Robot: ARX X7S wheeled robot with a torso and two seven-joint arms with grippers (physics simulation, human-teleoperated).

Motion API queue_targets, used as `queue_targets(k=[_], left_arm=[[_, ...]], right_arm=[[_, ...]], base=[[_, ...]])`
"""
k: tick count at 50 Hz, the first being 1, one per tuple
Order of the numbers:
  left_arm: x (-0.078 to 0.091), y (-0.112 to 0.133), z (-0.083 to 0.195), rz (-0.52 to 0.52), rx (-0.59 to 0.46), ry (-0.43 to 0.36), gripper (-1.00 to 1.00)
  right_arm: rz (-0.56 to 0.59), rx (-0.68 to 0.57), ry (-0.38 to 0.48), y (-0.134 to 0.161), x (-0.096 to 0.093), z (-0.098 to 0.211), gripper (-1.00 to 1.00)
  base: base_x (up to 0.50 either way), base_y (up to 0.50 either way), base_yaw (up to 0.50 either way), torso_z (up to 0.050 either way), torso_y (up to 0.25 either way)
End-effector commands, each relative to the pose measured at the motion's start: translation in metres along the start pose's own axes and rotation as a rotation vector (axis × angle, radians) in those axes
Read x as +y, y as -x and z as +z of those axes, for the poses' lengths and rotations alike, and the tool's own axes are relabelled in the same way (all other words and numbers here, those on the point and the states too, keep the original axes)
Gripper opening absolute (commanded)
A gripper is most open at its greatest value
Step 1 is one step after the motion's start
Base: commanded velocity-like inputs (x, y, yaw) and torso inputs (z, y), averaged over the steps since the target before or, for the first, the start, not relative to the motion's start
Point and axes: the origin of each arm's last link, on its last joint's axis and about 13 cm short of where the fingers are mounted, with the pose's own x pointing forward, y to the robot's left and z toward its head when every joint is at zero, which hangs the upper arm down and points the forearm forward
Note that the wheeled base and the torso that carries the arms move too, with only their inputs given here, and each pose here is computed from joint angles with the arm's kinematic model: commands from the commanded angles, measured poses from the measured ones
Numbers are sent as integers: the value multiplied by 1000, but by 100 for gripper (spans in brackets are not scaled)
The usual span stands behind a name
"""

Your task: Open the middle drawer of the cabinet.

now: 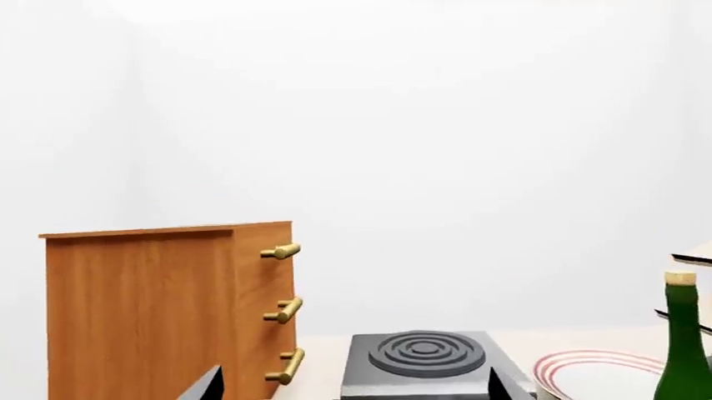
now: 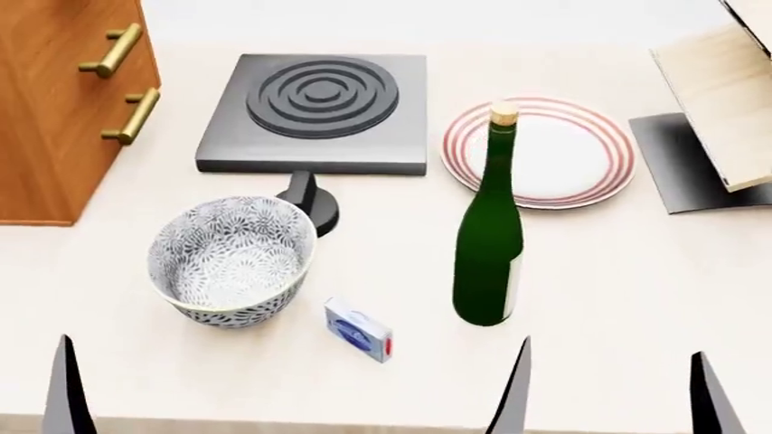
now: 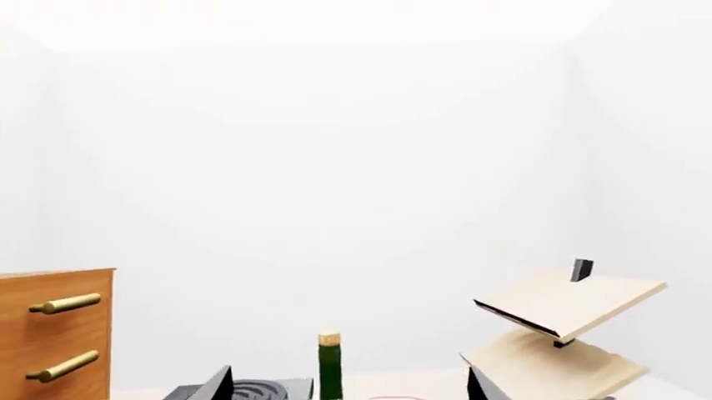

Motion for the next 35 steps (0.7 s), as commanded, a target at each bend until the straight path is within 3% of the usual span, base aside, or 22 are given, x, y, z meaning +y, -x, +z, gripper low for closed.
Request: queue_targets(k=[1, 26, 35], left_arm=[[1, 2, 6, 3, -16, 0, 100], [0, 3, 5, 4, -7, -5, 100], [0, 2, 5, 3, -4, -7, 100]], right_arm=[[3, -7, 2, 1, 1, 5, 100], [8, 1, -14, 2, 1, 6, 100], [9, 8, -28, 2, 1, 5, 100]], base=[[145, 500, 0, 0, 0], [237, 500, 0, 0, 0], [492, 83, 0, 0, 0]])
